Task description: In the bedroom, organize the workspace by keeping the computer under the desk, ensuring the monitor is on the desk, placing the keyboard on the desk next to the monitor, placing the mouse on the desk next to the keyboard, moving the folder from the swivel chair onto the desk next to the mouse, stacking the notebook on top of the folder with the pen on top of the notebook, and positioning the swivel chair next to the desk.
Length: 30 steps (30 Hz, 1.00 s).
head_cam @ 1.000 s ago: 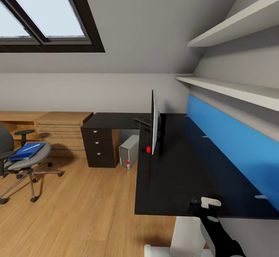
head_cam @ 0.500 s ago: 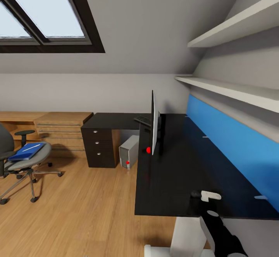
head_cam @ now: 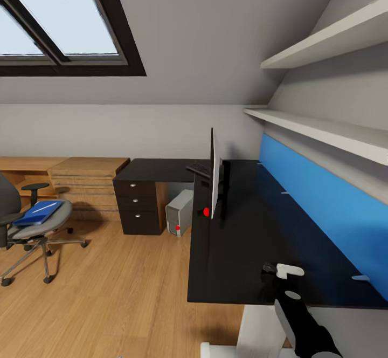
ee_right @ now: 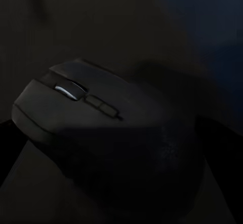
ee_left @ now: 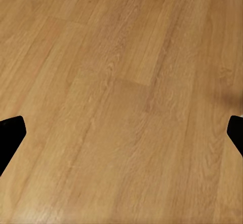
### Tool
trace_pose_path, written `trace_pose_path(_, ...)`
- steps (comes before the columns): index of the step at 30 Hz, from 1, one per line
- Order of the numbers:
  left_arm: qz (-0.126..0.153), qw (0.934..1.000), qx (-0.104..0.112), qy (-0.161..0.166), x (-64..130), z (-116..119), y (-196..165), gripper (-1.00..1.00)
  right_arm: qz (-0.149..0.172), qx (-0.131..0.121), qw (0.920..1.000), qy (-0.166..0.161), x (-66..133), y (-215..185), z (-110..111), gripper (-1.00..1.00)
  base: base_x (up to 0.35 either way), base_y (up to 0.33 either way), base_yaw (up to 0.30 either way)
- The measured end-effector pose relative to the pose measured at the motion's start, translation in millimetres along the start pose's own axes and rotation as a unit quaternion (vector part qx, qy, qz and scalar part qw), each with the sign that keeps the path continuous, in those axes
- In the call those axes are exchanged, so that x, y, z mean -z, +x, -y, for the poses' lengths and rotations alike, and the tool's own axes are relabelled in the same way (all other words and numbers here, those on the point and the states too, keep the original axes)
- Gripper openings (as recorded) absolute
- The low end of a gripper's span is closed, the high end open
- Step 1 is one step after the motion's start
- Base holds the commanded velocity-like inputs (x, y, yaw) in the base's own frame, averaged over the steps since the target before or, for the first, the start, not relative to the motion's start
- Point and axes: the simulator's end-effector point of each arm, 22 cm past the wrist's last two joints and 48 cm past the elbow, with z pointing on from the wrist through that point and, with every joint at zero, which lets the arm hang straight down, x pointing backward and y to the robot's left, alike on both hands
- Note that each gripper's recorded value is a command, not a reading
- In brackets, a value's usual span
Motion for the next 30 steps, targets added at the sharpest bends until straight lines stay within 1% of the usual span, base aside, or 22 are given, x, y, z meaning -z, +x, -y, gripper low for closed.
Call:
trace_pose_path(1,0.000,1.0000,0.000,0.000,1.0,0,-1,1.00,0.001,-0.001,1.0000,-0.002,2.1,-2,-5,-1.00,0.000,0.000,0.000)
trace_pose_path(2,0.000,1.0000,0.000,0.000,2.1,0,-2,1.00,0.005,-0.005,1.0000,-0.007,5.9,-7,-16,-1.00,0.000,0.000,0.000)
trace_pose_path(3,0.000,1.0000,0.000,0.000,3.1,0,-3,1.00,0.009,-0.006,0.9999,-0.009,8.7,-12,-22,-1.00,0.000,0.000,0.000)
trace_pose_path(4,0.000,1.0000,0.000,0.000,4.1,-1,-3,1.00,0.019,-0.006,0.9998,-0.009,13.8,-22,-32,-1.00,0.000,0.000,0.000)
trace_pose_path(5,0.000,1.0000,0.000,0.000,4.1,-1,-3,1.00,0.035,0.014,0.9993,-0.003,26.3,-29,-48,-1.00,0.000,0.000,0.000)
trace_pose_path(6,0.000,1.0000,0.000,0.000,4.1,-1,-3,1.00,0.034,0.020,0.9992,-0.002,29.5,-26,-53,-1.00,0.000,0.000,0.000)
trace_pose_path(8,0.000,1.0000,0.000,0.000,4.1,0,-3,1.00,0.026,0.039,0.9989,-0.006,38.5,-16,-69,-1.00,0.000,0.000,0.000)
trace_pose_path(9,0.000,1.0000,0.000,0.001,4.1,0,-4,1.00,0.023,0.048,0.9985,-0.013,43.4,-12,-81,-1.00,0.000,0.000,0.000)
trace_pose_path(12,0.000,1.0000,0.000,0.001,4.1,0,-4,1.00,0.023,0.066,0.9973,-0.023,47.6,-10,-94,-1.00,-0.002,0.002,0.000)
trace_pose_path(13,0.000,1.0000,0.000,0.000,3.9,-1,-4,1.00,0.020,0.090,0.9950,-0.039,53.1,-6,-112,-1.00,-0.023,0.027,0.000)
trace_pose_path(15,0.001,1.0000,-0.001,0.000,3.6,-2,-4,1.00,0.019,0.100,0.9936,-0.049,55.9,-3,-121,-1.00,-0.093,0.135,0.000)
trace_pose_path(17,0.001,1.0000,-0.002,-0.001,3.2,-4,-4,1.00,0.018,0.108,0.9924,-0.056,58.2,-2,-128,-1.00,-0.141,0.219,0.000)
trace_pose_path(20,0.001,1.0000,-0.002,-0.001,3.0,-4,-5,1.00,0.014,0.114,0.9916,-0.060,60.8,6,-131,-1.00,-0.168,0.272,0.000)
trace_pose_path(30,0.001,1.0000,-0.003,-0.001,3.0,-5,-5,1.00,0.012,0.121,0.9905,-0.065,63.6,11,-136,-1.00,-0.178,0.293,0.000)
